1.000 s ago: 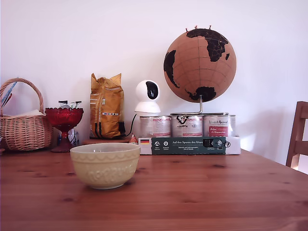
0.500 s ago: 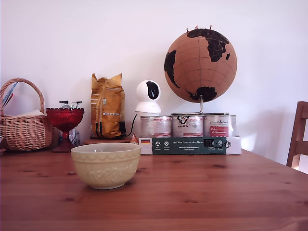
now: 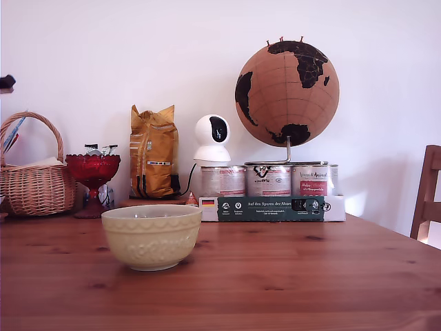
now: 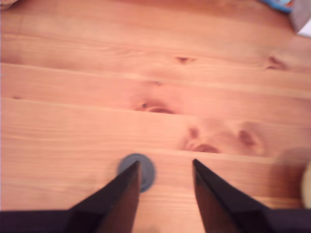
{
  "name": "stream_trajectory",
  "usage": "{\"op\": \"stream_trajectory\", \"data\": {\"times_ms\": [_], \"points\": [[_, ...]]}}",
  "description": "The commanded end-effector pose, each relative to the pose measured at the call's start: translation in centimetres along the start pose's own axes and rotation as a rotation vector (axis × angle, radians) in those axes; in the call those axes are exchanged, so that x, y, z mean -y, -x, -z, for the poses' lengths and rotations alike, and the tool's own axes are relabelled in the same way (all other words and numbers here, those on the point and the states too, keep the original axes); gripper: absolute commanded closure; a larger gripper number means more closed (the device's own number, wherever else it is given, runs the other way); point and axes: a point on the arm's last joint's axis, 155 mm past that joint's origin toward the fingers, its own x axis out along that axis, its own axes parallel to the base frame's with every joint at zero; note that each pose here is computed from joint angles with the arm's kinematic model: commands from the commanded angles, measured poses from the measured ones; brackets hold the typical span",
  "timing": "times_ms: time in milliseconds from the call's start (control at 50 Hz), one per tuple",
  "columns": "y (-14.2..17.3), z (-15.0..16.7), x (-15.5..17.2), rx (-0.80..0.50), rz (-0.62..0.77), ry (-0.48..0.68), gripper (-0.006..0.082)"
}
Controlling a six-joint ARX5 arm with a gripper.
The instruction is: Pick the grey coffee capsule and place it inside the green bowl
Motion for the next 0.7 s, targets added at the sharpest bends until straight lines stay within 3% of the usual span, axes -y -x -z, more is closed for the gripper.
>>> {"op": "stream_trajectory", "data": {"times_ms": [0, 300, 680], "points": [[-2.1, 3.0, -0.7, -0.139, -0.023, 0.002, 0.0171], [-5.8, 6.2, -1.2, -0.325, -0.039, -0.013, 0.0137], [-9.3, 6.9, -0.4, -0.339, -0.020, -0.058, 0.0137]]}}
